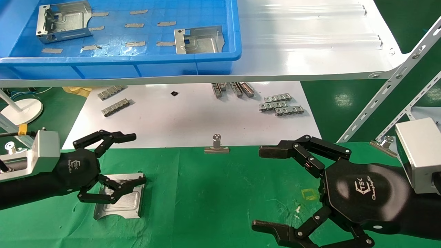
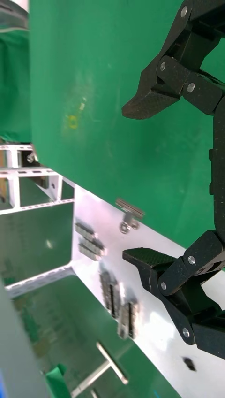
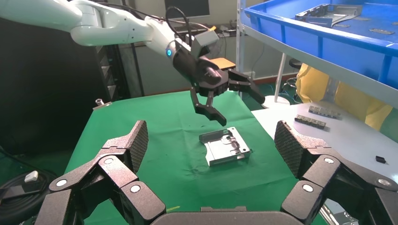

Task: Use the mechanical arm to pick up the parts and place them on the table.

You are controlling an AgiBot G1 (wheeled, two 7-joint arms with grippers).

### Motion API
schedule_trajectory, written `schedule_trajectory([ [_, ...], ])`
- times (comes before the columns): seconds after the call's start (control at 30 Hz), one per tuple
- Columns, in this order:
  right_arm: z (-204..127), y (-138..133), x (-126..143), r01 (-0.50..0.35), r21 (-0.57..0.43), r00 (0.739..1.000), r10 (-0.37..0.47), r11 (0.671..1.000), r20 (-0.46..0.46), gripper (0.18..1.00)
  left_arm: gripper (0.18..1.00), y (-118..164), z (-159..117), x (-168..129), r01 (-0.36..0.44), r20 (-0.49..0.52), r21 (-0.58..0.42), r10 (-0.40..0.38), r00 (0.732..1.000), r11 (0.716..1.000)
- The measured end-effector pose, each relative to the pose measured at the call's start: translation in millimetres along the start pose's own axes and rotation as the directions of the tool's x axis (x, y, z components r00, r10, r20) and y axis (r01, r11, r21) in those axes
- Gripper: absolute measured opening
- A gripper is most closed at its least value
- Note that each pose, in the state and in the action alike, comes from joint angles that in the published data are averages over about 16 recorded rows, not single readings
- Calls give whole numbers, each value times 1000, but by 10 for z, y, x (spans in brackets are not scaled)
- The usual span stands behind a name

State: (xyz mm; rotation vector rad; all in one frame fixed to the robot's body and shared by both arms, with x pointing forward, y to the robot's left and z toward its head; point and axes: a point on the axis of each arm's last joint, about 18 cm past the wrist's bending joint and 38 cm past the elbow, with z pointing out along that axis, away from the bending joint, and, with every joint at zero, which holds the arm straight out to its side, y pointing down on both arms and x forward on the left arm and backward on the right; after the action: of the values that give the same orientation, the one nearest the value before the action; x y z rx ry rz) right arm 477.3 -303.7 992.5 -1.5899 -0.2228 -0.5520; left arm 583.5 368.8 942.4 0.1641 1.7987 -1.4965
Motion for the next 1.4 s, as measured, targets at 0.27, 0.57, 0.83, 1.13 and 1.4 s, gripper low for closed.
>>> schedule_trajectory([
  [0.27,0,0,0,0,0,1000,0,1000,0,1000,1001,-225,41,76,38,-35,47,-37,999,998],
  [0.57,0,0,0,0,0,1000,0,1000,0,1000,1001,-492,72,196,81,-84,89,-73,994,993],
  [0.83,0,0,0,0,0,1000,0,1000,0,1000,1001,-734,87,335,118,-135,114,-102,986,986],
  [1.13,0,0,0,0,0,1000,0,1000,0,1000,1001,-1001,93,527,158,-198,128,-131,971,979],
  [1.4,0,0,0,0,0,1000,0,1000,0,1000,1001,-1181,92,684,180,-244,129,-145,959,975],
])
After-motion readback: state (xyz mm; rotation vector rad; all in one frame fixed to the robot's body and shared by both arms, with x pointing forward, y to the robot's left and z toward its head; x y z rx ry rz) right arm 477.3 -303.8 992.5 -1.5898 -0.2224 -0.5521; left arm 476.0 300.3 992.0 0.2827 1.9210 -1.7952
